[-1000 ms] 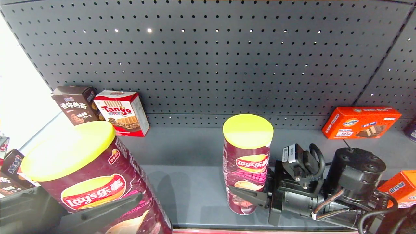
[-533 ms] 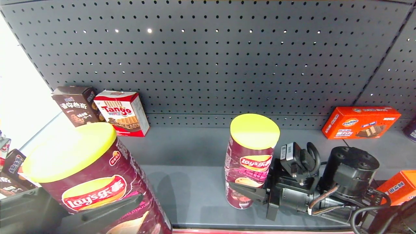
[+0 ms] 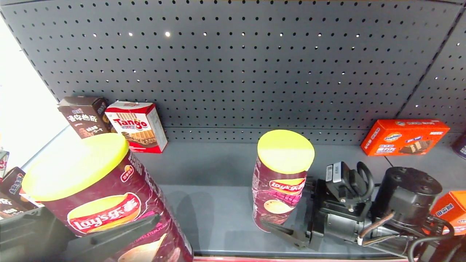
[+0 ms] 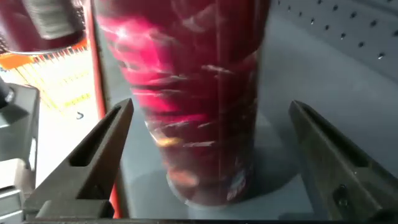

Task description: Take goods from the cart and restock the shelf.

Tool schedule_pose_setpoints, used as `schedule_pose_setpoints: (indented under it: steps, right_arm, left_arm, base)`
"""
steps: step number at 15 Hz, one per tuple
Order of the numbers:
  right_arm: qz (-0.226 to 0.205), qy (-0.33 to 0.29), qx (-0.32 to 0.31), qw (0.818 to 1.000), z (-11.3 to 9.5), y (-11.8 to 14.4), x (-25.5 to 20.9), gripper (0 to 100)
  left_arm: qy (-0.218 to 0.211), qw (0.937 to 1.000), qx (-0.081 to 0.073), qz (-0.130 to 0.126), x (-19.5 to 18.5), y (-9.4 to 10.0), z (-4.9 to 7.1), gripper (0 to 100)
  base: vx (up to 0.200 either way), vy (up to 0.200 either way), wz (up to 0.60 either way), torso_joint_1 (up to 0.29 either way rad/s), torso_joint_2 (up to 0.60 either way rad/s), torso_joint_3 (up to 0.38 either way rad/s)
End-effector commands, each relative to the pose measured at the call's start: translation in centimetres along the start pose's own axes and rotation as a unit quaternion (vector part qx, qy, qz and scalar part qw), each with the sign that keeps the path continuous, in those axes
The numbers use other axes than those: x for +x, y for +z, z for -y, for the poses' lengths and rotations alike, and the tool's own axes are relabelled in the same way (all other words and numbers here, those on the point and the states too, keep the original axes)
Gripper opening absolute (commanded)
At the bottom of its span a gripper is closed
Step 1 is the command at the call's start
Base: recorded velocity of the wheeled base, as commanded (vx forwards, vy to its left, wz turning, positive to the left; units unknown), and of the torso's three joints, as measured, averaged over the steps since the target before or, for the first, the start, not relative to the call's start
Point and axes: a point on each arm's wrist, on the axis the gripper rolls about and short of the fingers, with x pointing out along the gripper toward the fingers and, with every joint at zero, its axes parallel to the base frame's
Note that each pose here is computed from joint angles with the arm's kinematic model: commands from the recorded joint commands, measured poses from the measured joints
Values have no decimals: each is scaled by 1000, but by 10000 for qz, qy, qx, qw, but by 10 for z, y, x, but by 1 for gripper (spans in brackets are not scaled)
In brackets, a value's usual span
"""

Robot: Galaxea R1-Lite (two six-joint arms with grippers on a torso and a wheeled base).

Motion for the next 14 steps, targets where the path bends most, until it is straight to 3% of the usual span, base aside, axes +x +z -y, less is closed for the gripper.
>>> schedule_pose_setpoints:
  steps: [1, 9, 11, 12, 14]
  right_arm:
    - [201, -143, -115, 9996, -9, 17, -33, 100]
    - [766, -1510, -624, 9836, -2, 61, -114, 100]
    - [828, -2087, -749, 9716, 1, 74, -131, 100]
    - [827, -2659, -814, 9570, -2, 84, -150, 100]
    - [872, -3414, -690, 9333, -17, 91, -179, 100]
  left_arm:
    - [-2, 10000, -7, -7, 2, 1, -2, 0]
    - [10, 10000, -51, -60, 11, 2, -9, 0]
    - [0, 10000, -32, -37, 11, 4, -9, 0]
    - [-1, 10000, -22, -25, 12, 5, -9, 0]
    - [-1, 10000, -22, -25, 12, 5, -9, 0]
  base:
    - [0, 0, 0, 0, 0, 0]
    - [0, 0, 0, 0, 0, 0]
    - [0, 0, 0, 0, 0, 0]
    - [0, 0, 0, 0, 0, 0]
    - [0, 0, 0, 0, 0, 0]
